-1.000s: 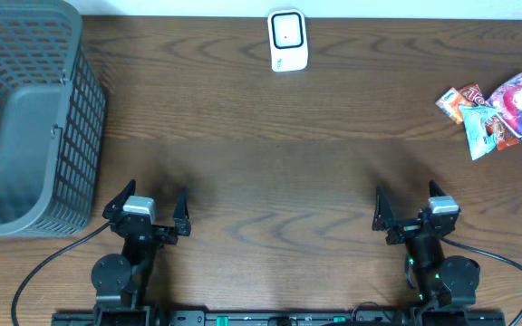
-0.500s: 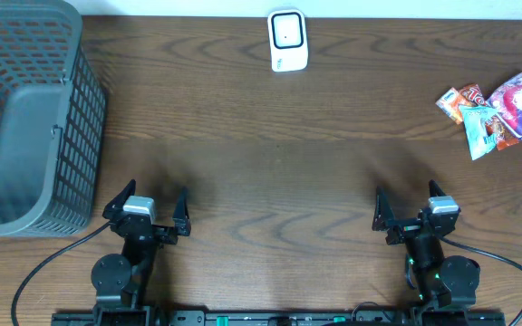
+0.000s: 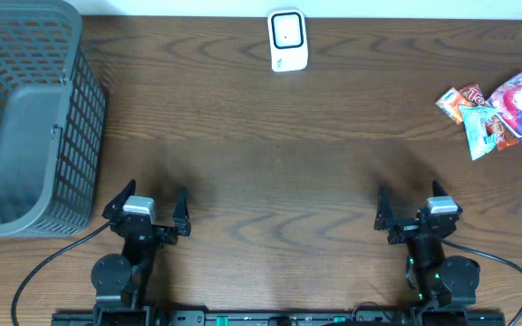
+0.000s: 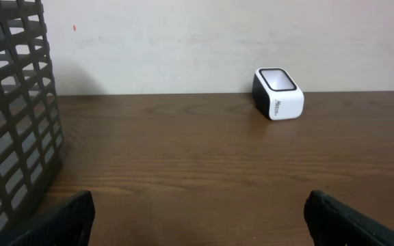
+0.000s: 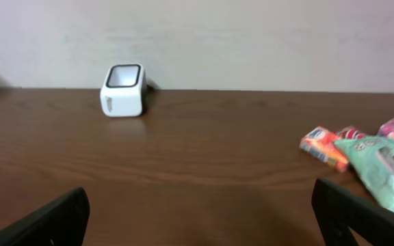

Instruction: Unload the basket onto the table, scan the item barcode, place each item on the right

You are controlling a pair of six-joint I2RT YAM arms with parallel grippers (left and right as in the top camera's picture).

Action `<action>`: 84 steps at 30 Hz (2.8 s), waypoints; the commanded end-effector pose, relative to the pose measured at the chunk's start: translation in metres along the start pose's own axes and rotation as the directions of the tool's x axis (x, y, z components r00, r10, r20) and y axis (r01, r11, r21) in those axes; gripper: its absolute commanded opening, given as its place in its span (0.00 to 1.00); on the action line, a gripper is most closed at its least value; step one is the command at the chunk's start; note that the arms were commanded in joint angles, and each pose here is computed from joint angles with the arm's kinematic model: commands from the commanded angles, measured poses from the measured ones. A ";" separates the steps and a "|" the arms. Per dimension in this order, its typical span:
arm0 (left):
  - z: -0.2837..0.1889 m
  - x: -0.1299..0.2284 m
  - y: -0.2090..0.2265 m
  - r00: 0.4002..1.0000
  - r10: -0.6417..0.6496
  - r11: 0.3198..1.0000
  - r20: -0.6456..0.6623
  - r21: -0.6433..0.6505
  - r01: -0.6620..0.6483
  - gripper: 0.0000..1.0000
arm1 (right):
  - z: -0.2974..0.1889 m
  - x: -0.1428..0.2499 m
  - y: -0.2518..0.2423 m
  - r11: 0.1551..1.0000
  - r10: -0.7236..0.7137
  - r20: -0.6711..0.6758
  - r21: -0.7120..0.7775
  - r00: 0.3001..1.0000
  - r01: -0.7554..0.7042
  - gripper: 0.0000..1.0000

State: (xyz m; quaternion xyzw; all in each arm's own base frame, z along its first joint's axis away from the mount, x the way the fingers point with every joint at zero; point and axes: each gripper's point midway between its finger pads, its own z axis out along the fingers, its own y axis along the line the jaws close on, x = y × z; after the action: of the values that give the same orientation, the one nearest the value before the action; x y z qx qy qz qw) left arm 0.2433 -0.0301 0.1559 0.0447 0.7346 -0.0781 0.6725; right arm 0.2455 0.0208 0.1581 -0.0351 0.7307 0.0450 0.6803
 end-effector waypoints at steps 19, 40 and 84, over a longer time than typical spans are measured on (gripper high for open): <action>0.000 0.014 0.000 0.999 0.001 1.000 -0.050 0.003 -0.001 0.98 | 0.000 0.000 -0.003 1.000 0.018 0.001 0.014 1.000 -0.018 0.99; 0.000 0.014 0.000 0.999 0.001 1.000 -0.050 0.003 -0.001 0.98 | 0.000 0.000 -0.003 1.000 0.018 0.001 0.014 1.000 -0.018 0.99; 0.000 0.015 0.008 0.999 -0.004 0.999 -0.051 -0.043 0.002 0.98 | 0.000 0.000 -0.003 1.000 0.018 0.001 0.014 1.000 -0.018 0.99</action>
State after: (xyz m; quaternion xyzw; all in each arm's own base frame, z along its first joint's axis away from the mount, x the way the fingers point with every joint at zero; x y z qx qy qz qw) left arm 0.2441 -0.0211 0.1550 0.0265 0.7387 -0.0588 0.6709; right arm 0.2455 0.0201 0.1580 -0.0323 0.7310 0.0449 0.6801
